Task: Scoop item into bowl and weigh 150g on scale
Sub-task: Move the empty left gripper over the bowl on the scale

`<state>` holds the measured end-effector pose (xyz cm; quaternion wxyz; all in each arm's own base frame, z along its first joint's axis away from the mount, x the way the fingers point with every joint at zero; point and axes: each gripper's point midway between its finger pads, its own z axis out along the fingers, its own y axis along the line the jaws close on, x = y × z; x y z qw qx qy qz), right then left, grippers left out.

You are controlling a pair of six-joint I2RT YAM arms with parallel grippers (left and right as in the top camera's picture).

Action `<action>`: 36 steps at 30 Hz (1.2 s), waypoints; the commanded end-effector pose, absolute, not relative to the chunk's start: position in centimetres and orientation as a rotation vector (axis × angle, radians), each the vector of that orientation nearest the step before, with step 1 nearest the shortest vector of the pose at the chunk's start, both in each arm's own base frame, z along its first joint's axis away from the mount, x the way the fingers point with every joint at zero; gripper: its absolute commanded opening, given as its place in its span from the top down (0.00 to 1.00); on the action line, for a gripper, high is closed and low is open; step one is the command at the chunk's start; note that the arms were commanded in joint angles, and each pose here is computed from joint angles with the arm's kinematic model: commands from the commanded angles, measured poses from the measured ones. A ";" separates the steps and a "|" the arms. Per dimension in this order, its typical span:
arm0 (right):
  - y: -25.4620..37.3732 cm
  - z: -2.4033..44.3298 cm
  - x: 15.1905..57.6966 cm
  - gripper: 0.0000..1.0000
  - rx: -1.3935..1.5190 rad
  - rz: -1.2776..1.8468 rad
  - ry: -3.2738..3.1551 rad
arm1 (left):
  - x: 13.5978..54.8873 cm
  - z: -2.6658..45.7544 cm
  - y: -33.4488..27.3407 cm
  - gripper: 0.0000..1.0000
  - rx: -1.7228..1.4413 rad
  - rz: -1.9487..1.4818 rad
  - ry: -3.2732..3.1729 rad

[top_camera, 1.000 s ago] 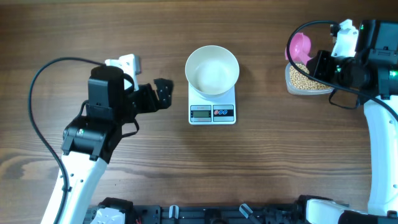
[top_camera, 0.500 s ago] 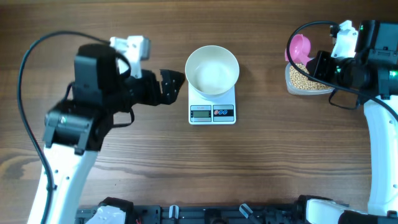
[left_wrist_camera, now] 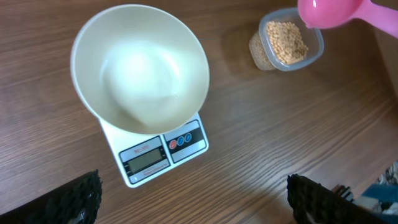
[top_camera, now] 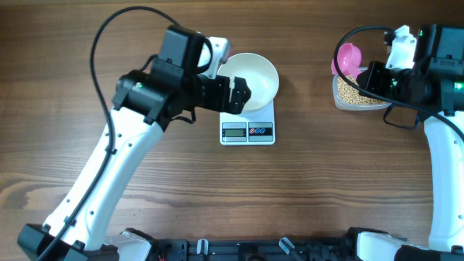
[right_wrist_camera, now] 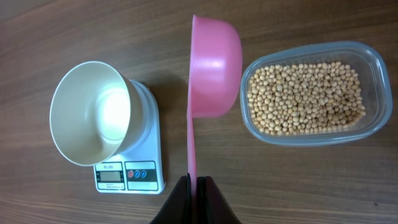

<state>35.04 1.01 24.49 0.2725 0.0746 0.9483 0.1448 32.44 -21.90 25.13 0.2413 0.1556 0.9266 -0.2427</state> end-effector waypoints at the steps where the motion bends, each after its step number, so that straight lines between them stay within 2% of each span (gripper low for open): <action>1: 1.3 24.8 34.7 0.96 0.200 0.411 2.546 | 32.3 24.8 -23.3 0.35 0.497 -0.652 2.528; 2: 1.3 24.8 34.7 0.96 0.201 0.411 2.546 | 32.2 24.4 -23.6 0.51 0.506 -0.651 2.537; 3: 1.3 24.8 34.7 0.96 0.201 0.411 2.546 | 32.0 23.9 -23.9 0.62 0.514 -0.651 2.552; 4: 1.3 24.8 34.7 0.96 0.201 0.411 2.545 | 31.8 23.4 -24.2 0.67 0.514 -0.653 2.571; 5: 1.3 24.8 34.7 0.96 0.201 0.411 2.545 | 31.6 22.9 -24.5 0.67 0.502 -0.658 2.597; 7: 1.3 24.8 34.7 0.96 0.201 0.411 2.545 | 30.6 21.6 -25.2 0.89 0.489 -0.660 2.667; 8: 1.3 24.8 34.7 0.96 0.201 0.411 2.545 | 30.3 21.0 -25.5 0.96 0.499 -0.654 2.688; 11: 1.3 24.8 34.7 0.96 0.200 0.411 2.545 | 30.3 19.2 -25.4 0.96 0.484 -0.566 2.732; 14: 1.3 24.8 34.7 0.96 0.200 0.411 2.545 | 30.5 16.7 -24.1 0.96 0.311 -0.454 2.824; 18: 1.3 24.8 34.7 0.96 0.199 0.410 2.545 | 28.8 14.6 -23.0 0.96 0.276 -0.401 2.925; 30: 1.2 24.8 34.8 0.96 0.175 0.398 2.542 | 24.9 17.1 -19.9 0.96 0.399 -0.353 2.932; 36: 1.2 24.7 34.5 0.96 0.143 0.384 2.554 | 24.9 15.1 -17.2 0.96 0.306 -0.321 2.915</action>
